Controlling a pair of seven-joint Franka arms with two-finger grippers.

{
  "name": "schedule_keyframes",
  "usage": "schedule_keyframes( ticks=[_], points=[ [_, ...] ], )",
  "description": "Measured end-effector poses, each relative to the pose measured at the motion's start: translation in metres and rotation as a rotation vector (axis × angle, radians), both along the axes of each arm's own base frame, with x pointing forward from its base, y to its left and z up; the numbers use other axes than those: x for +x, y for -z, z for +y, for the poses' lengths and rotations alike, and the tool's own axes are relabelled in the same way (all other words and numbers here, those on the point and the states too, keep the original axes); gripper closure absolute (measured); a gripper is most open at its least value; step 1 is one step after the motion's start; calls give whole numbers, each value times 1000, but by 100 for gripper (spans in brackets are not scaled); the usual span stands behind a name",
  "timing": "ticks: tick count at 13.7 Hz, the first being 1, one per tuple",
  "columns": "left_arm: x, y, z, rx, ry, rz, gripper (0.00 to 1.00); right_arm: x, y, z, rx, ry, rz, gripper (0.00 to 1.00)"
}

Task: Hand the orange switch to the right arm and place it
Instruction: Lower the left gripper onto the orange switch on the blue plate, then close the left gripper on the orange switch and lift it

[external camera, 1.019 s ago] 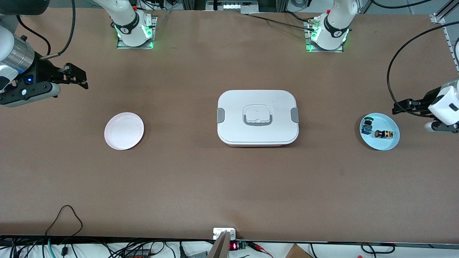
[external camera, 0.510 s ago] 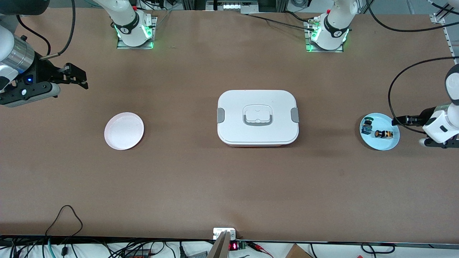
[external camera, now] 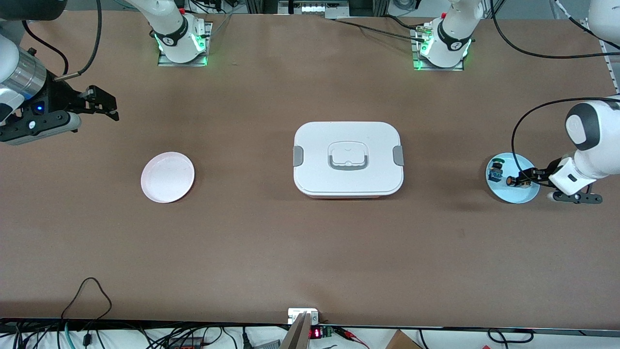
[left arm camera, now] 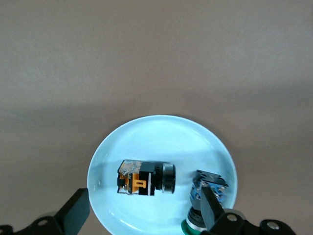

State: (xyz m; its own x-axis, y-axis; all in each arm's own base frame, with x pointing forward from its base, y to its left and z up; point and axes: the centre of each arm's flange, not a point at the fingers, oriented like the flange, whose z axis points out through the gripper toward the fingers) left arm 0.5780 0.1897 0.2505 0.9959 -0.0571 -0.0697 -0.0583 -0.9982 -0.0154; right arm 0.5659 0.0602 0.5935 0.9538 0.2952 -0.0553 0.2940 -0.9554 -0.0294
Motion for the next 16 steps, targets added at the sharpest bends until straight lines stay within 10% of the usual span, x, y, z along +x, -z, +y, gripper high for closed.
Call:
schedule_keyframes(
  ticks=[16],
  points=[
    [-30, 74, 5, -20, 3, -33, 0, -1, 0, 8, 0, -14, 0, 0]
  ],
)
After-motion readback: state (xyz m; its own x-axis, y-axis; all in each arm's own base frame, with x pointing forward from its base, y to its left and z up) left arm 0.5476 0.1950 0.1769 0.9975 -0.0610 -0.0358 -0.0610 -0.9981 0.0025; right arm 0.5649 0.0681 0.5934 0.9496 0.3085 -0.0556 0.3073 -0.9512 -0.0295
